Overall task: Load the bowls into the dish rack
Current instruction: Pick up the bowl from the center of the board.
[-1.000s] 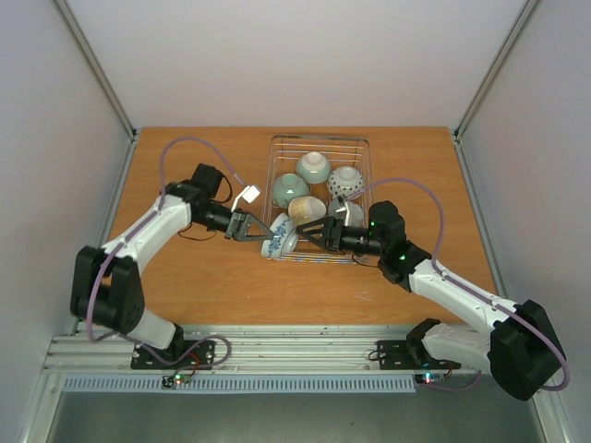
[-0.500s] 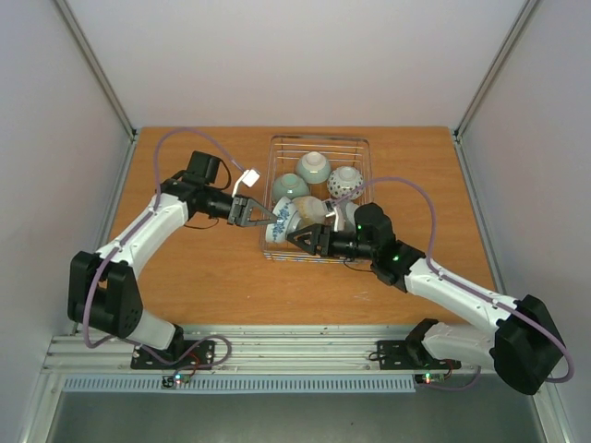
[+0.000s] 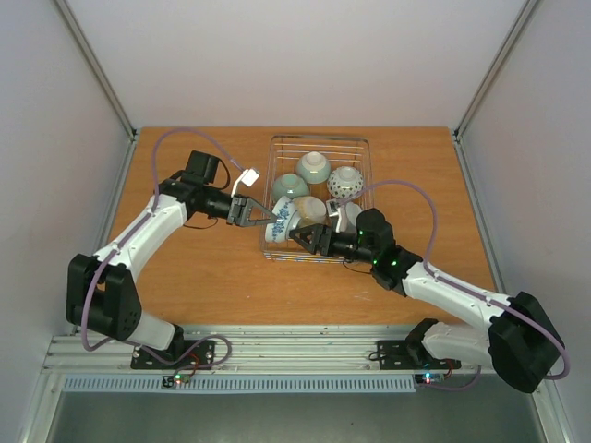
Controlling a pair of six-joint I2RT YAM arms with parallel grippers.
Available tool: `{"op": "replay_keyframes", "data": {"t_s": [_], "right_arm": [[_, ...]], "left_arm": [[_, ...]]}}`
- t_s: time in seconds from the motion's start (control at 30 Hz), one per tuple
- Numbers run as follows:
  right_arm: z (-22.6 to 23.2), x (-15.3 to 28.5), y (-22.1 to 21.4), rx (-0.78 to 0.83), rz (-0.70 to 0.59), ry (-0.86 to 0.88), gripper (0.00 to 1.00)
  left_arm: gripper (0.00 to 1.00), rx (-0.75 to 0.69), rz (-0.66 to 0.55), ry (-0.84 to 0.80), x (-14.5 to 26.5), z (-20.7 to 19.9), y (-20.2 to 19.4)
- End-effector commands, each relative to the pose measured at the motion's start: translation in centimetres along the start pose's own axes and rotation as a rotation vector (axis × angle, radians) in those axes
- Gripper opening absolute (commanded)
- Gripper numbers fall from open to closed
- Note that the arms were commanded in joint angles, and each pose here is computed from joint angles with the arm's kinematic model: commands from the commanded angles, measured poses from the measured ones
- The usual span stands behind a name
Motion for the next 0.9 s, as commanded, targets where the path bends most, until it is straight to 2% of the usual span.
{"op": "replay_keyframes", "data": {"t_s": [0.0,0.57,0.87], "right_arm": [[0.4,-0.4,0.8,0.017,-0.071,0.056,0.69],[0.1,-0.4,1.6,0.102,-0.206,0.110,0.69],[-0.7,-0.8,2.0,0.060,-0.265,0.167,0.66]], "left_arm": [[0.01,-0.087,-0.016,-0.038,0.5,-2.1,0.6],[0.00,-0.101,-0.010,-0.054,0.5,-2.5,0.2],[0.01,-0.099,-0.007,-0.058,0.5,-2.6,0.1]]}}
Point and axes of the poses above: each gripper's point midway between its finger pads, its own x axis back along the fingers, its own z axis along the line the jaws close on, y = z × x, the point moved 1 cm from there along x, back along the fingers, and after that the axes turned 11 degrees about x, right-handed, at the moved point
